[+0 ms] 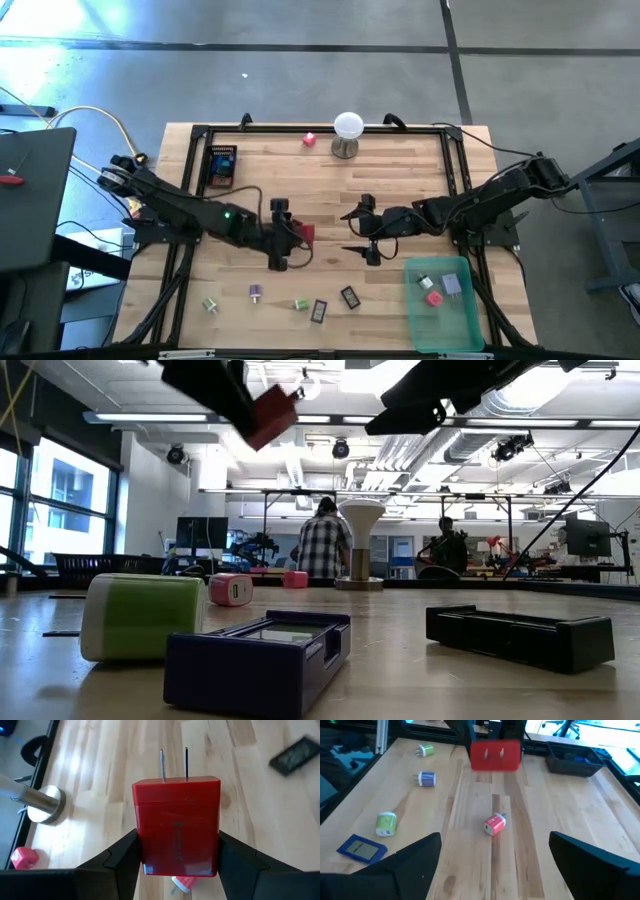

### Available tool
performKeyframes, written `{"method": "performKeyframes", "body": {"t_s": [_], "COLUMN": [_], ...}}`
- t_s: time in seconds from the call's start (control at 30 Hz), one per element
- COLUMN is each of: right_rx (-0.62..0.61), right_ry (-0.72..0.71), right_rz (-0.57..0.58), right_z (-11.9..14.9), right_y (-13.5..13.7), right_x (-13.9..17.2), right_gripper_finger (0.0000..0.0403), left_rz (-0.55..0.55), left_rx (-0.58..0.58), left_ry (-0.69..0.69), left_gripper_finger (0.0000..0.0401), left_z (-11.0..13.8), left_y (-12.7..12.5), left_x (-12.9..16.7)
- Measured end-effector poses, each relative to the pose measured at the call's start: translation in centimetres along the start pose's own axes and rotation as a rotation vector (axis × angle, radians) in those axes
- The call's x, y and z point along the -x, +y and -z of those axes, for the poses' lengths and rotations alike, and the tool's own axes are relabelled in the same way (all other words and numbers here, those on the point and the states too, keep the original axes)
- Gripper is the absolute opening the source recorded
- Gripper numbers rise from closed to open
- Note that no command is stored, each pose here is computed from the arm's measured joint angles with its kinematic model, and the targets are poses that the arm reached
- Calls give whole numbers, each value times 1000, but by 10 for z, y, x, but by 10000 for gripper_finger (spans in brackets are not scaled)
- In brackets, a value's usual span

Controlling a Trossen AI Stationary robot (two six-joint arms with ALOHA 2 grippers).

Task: Pick & Place Office items
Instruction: Put the red charger adapter into the green bin

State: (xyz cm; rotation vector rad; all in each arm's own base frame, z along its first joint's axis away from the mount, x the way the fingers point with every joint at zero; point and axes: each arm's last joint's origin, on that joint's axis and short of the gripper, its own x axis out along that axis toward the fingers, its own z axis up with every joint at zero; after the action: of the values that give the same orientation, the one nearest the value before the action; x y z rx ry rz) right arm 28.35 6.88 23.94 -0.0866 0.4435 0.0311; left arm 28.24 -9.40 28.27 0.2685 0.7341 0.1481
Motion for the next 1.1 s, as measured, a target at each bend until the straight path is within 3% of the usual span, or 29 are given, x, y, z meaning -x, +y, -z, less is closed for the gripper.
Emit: {"method": "performKeyframes", "body": {"t_s": [0.27,0.57,0.8,0.93,1.1], "right_rx": [10,-5,24,21,15], "right_ry": [3,-75,-98,-133,-174], "right_rz": [13,52,77,124,99], "right_z": [0,-7,-8,-11,-15], "right_y": [0,5,20,26,30], "right_x": [0,2,7,9,11], "right_gripper_finger": [361,361,361,361,361], "left_rz": [3,356,297,295,306], "left_rx": [61,104,103,95,69], "left_ry": [-49,-256,-359,-369,-339], "left_gripper_finger": [201,201,201,201,201], "left_z": [-6,-27,-37,-37,-34], "left_y": [28,48,56,51,40], "left_x": [7,-8,-19,-33,-50]}}
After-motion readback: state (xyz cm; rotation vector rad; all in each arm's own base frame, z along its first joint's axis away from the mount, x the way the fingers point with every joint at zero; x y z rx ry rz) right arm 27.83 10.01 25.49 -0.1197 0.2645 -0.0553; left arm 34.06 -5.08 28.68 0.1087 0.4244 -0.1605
